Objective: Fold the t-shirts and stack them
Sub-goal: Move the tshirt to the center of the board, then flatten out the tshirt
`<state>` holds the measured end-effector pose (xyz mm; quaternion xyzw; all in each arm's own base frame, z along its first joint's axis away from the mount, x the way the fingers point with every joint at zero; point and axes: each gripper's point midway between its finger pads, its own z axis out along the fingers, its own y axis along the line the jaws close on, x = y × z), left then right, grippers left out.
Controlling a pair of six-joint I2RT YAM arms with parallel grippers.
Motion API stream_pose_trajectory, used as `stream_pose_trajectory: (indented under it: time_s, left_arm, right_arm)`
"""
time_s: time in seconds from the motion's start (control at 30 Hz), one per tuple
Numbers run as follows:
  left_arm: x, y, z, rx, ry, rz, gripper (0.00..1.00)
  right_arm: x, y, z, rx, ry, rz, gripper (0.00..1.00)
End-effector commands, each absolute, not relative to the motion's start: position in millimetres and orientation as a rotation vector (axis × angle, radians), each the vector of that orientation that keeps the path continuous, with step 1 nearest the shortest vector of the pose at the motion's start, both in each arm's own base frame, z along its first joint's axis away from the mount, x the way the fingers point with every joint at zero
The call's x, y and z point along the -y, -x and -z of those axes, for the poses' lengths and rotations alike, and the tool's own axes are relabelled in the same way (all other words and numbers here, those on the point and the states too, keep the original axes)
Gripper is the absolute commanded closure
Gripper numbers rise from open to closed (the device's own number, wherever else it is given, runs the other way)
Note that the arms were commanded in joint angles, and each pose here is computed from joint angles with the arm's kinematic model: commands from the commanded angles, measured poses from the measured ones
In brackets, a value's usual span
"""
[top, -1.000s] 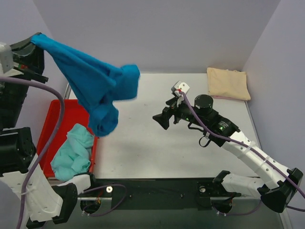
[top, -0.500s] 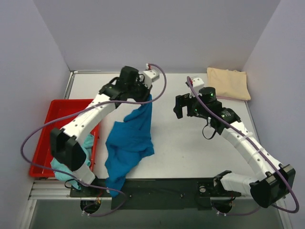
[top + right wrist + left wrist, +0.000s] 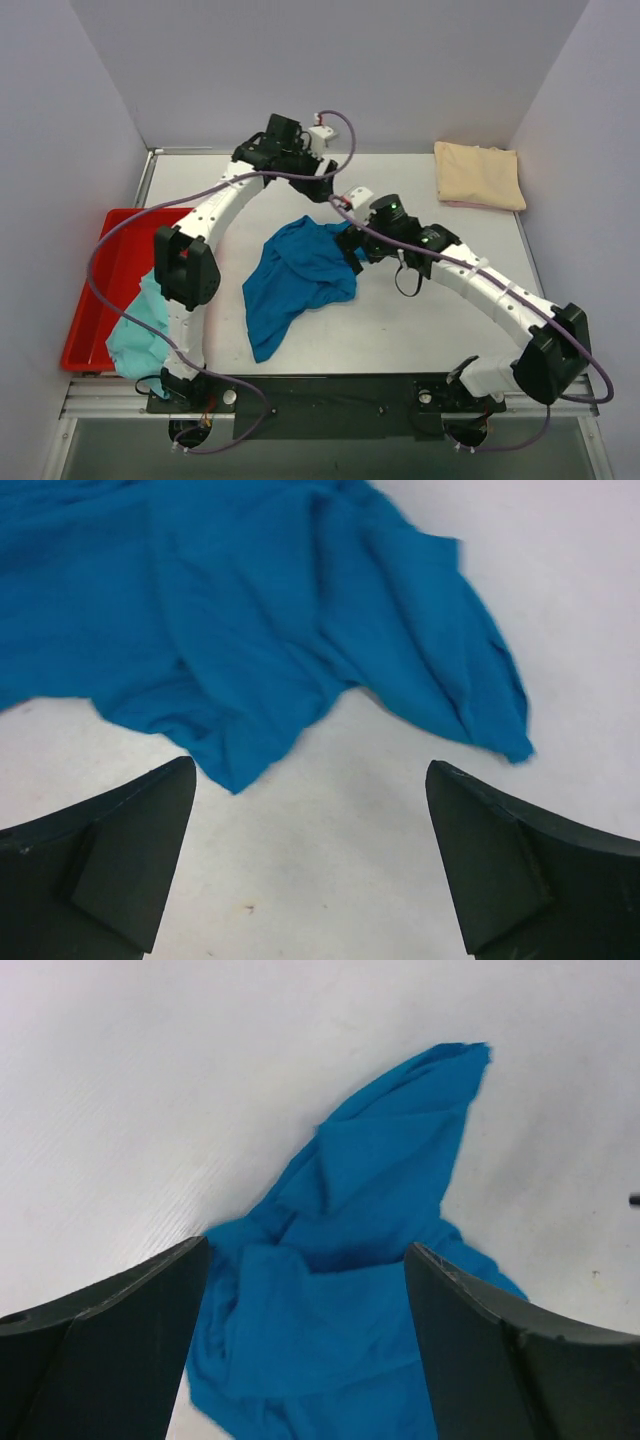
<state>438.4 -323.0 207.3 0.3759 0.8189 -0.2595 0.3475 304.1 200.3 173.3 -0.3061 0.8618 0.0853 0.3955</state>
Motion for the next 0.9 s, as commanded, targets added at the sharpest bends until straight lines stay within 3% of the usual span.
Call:
stream_pose_trajectory:
  time_s: [0.0,0.13,0.23,0.43,0.57,0.7,0.87]
  left_arm:
    - [217.9,-462.1,-248.2,-2.167,-0.663,0.619,0.1]
    - [146.0,-437.3,-227.3,-2.233,-0.545,0.493,0.09]
    - [115.8,-395.8,-168.3,-2.375,-0.581,0.411,0.09]
    - [111.1,-331.6,-85.7,-2.583,-0.755,0.307,0.1]
    - [110.2,-324.7,-50.8,-2.642,-0.873,0.144,0.1]
    - [87.5,-335.8,-30.2,-2.704,-0.818,0.035,0.19]
    - [91.1,-317.8,-5.5,-2.778,-0.91,0.074,0.23]
  right_arm:
    - [-261.1,-303.6,-165.8,-2.082,1.014,-0.348,0.07]
    - [-287.2,-339.9,-144.7,-2.184,0.947,-0.346,0.14]
    - [-302.6,-371.5,-130.0,-2.237,0.929,-0.293,0.17]
    - [-293.0,-398.2,-84.8,-2.379,0.899,-0.163,0.18]
    - [-283.1,-396.2,-62.1,-2.437,0.907,-0.164,0.19]
    - [-277.5,-393.1,-49.4,-2.481,0.896,-0.203,0.32]
    - [-271.1,-388.7,-42.8,-2.518,0.874,-0.265,0.63]
